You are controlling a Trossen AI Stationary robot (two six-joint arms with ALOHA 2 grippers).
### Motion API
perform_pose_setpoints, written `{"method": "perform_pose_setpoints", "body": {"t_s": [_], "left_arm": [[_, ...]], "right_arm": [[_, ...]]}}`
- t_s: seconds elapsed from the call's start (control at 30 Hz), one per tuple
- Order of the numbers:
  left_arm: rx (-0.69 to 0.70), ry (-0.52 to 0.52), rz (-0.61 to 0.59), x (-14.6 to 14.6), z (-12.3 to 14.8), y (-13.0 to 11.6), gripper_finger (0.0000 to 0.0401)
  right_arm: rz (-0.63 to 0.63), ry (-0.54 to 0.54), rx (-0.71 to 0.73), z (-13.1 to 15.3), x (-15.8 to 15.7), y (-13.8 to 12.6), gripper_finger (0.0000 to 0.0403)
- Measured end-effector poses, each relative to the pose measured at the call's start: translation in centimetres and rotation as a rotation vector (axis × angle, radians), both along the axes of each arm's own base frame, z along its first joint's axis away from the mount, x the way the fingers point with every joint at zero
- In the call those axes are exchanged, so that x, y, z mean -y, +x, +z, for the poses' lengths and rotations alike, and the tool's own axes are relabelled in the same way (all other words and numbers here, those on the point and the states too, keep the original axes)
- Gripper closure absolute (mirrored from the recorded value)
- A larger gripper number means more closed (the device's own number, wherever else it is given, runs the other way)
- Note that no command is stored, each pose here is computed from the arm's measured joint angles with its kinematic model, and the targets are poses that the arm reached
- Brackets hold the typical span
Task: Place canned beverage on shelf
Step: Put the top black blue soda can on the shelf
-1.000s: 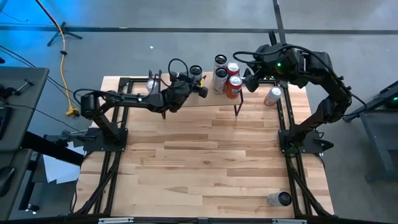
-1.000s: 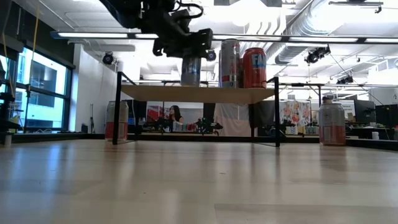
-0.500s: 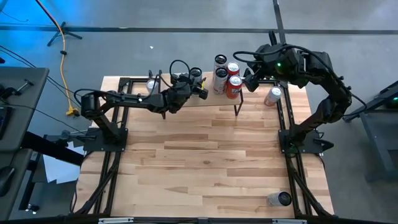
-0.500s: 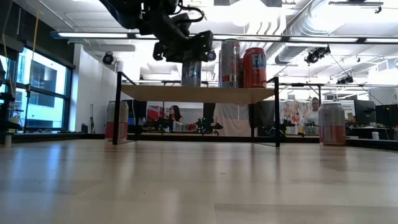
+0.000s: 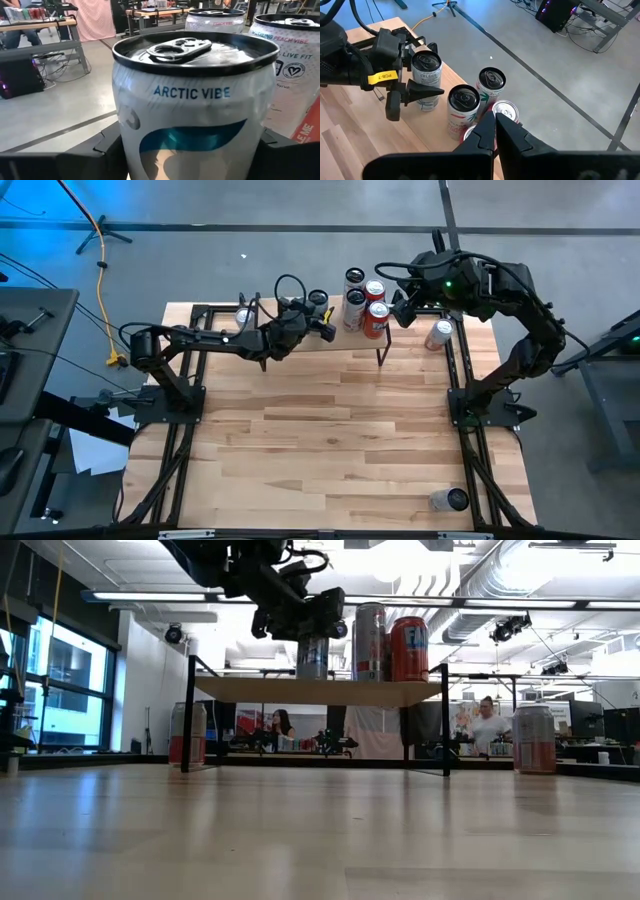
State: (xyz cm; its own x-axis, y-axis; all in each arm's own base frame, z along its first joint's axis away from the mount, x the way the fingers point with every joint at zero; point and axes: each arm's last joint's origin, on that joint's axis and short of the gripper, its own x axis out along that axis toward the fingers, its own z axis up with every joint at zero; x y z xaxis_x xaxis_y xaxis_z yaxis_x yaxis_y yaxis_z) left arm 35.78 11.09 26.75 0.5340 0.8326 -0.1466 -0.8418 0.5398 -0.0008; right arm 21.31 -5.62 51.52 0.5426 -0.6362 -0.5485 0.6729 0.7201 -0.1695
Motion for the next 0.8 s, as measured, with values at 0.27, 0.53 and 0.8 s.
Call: {"method": "perform_pose_setpoints", "body": {"t_s": [0.27, 0.53, 0.8], "left_arm": [[0.003, 0.021, -0.002, 0.0, 0.5, -0.1, 0.0118], [0.007, 0.024, -0.003, 0.0, 0.6, -0.1, 0.0056], [-0.039, 0.067, -0.064, 0.3, 1.8, -0.8, 0.0012]], "right_arm": [[0.000, 0.000, 0.000, 0.0, 0.0, 0.0, 0.0403], [0.000, 0.002, 0.002, 0.0, 0.0, 0.0, 0.0403], [0.001, 0.003, 0.002, 0.0, 0.0, 0.0, 0.0403]]}}
